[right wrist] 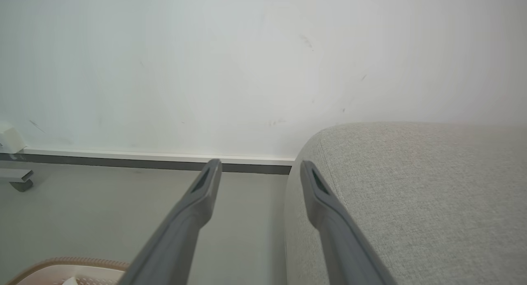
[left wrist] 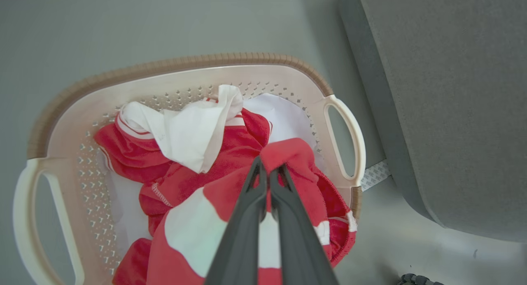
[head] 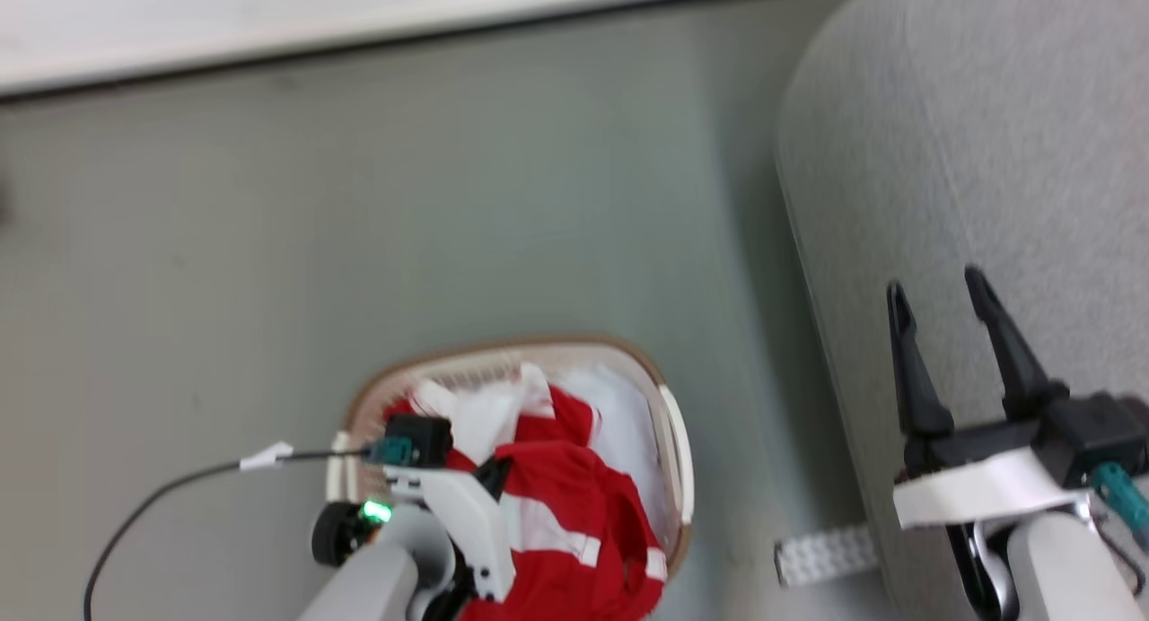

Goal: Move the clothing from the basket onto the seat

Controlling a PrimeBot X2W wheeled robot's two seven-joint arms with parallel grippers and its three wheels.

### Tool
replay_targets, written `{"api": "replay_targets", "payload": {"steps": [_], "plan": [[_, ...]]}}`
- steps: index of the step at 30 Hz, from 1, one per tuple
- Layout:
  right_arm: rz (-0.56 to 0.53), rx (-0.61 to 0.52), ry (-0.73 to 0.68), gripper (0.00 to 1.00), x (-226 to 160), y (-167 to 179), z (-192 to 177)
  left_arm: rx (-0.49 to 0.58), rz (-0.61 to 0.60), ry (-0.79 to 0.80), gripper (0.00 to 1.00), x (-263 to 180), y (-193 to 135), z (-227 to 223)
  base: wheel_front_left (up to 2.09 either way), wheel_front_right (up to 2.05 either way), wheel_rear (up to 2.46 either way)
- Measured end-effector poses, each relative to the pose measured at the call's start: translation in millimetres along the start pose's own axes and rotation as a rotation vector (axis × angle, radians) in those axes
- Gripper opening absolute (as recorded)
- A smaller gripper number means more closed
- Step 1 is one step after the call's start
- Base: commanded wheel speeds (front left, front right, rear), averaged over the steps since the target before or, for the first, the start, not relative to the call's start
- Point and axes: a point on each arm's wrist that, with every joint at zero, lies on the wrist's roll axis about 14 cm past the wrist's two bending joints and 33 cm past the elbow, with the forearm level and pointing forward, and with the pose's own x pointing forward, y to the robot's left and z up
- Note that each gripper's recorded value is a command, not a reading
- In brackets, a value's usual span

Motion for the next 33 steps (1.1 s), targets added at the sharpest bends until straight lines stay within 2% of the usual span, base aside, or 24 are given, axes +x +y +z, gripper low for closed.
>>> {"api": "replay_targets", "payload": {"steps": [9,20,28,33], "plan": [[0.014,0.012,-0.046,1.0,-44,14,28,-0.036,0.008,-0.245,0.0,-66,-21,47,0.0,0.0,0.0],[0.092,0.018,-0.086,1.0,-81,45,45,-0.05,0.041,-0.534,0.0,-152,-32,100,0.0,0.0,0.0],[0.132,0.021,-0.136,1.0,-101,58,61,0.008,0.045,-0.708,0.0,-211,-46,141,0.0,0.0,0.0],[0.2,-0.011,-0.168,1.0,-108,72,72,0.055,0.012,-0.785,0.0,-238,-62,165,0.0,0.0,0.0]]}}
